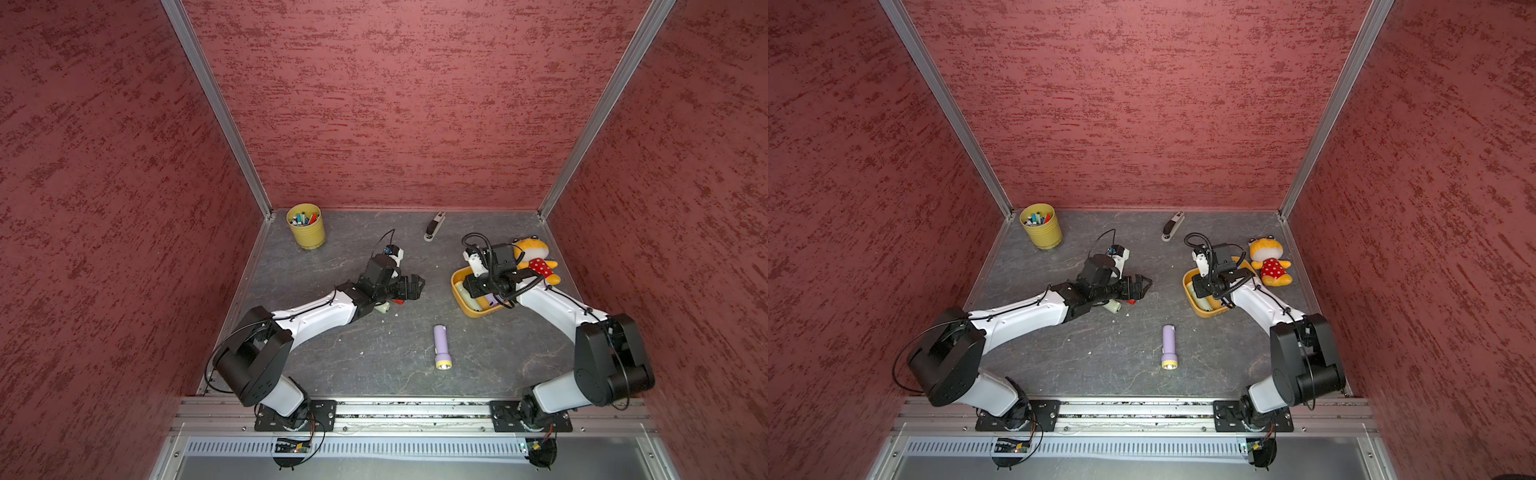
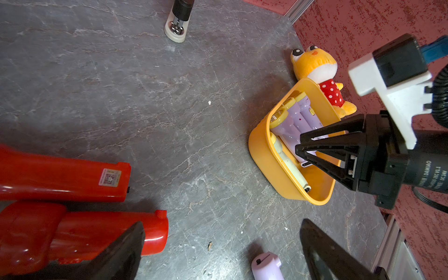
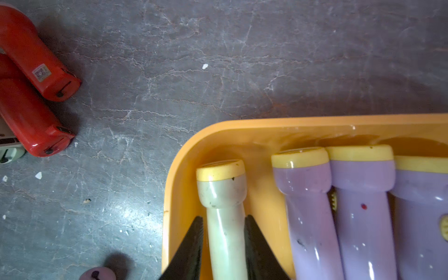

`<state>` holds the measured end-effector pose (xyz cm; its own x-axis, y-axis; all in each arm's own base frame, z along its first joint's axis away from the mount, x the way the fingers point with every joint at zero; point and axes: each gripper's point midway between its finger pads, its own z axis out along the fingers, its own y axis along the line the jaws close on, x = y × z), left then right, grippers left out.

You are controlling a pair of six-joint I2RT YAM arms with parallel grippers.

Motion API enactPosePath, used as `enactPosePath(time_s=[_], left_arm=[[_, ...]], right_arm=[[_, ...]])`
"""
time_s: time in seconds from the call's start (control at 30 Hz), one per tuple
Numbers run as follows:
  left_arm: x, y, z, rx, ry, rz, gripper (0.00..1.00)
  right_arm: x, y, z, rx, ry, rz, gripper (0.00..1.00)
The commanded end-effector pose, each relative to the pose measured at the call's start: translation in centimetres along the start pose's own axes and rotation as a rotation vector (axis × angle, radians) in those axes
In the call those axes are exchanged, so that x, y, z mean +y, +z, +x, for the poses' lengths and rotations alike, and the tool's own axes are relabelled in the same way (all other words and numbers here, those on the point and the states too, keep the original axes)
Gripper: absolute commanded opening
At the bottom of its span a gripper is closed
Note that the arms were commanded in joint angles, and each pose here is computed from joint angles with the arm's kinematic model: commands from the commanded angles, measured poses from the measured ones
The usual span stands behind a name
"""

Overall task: Put the flashlights into the storage boxes
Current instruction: Place the flashlight at the storage box, then pick up the flashlight from the center of the board.

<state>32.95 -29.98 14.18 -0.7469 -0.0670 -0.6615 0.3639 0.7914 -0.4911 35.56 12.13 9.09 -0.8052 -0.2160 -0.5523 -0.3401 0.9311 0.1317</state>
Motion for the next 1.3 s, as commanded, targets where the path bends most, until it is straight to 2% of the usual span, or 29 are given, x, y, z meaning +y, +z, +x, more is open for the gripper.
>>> enactPosePath(time_s=[0.0, 0.2, 0.43, 0.63, 0.83, 0.93, 1.1, 1.27], left_arm=[[-0.4, -0.3, -0.5, -0.021, 0.001, 0.015, 0.99], [-0.5, -0.3, -0.7, -0.023, -0.002, 0.018, 0.99], [0.2, -0.1, 0.1, 0.001, -0.046, 0.007, 0.99], [1.1, -1.4, 0.0, 0.012, -0.058, -0.014, 0.99], [4.3, -3.9, 0.1, 0.016, -0.189, -0.094, 1.00], [6.4, -5.4, 0.3, 0.014, -0.250, -0.158, 1.00], [10.8, -7.9, 1.3, -0.014, -0.375, -0.234, 1.00], [12.9, -10.6, 2.1, -0.048, -0.429, -0.290, 0.99]], right_arm=[[0.2, 1.0, 0.9, 0.034, 0.039, -0.010, 0.29], [-0.3, 1.2, 1.2, 0.050, 0.047, 0.020, 0.34], [1.0, -1.4, -1.5, -0.050, 0.029, -0.011, 0.41], [4.6, -4.3, -3.8, -0.146, -0.115, -0.088, 0.44], [8.5, -5.3, -5.8, -0.220, -0.177, -0.164, 0.47], [11.9, -4.6, -7.2, -0.228, -0.175, -0.245, 0.48], [17.2, -0.9, -7.5, -0.120, -0.242, -0.290, 0.51], [22.9, 2.2, -7.2, -0.018, -0.314, -0.328, 0.53]])
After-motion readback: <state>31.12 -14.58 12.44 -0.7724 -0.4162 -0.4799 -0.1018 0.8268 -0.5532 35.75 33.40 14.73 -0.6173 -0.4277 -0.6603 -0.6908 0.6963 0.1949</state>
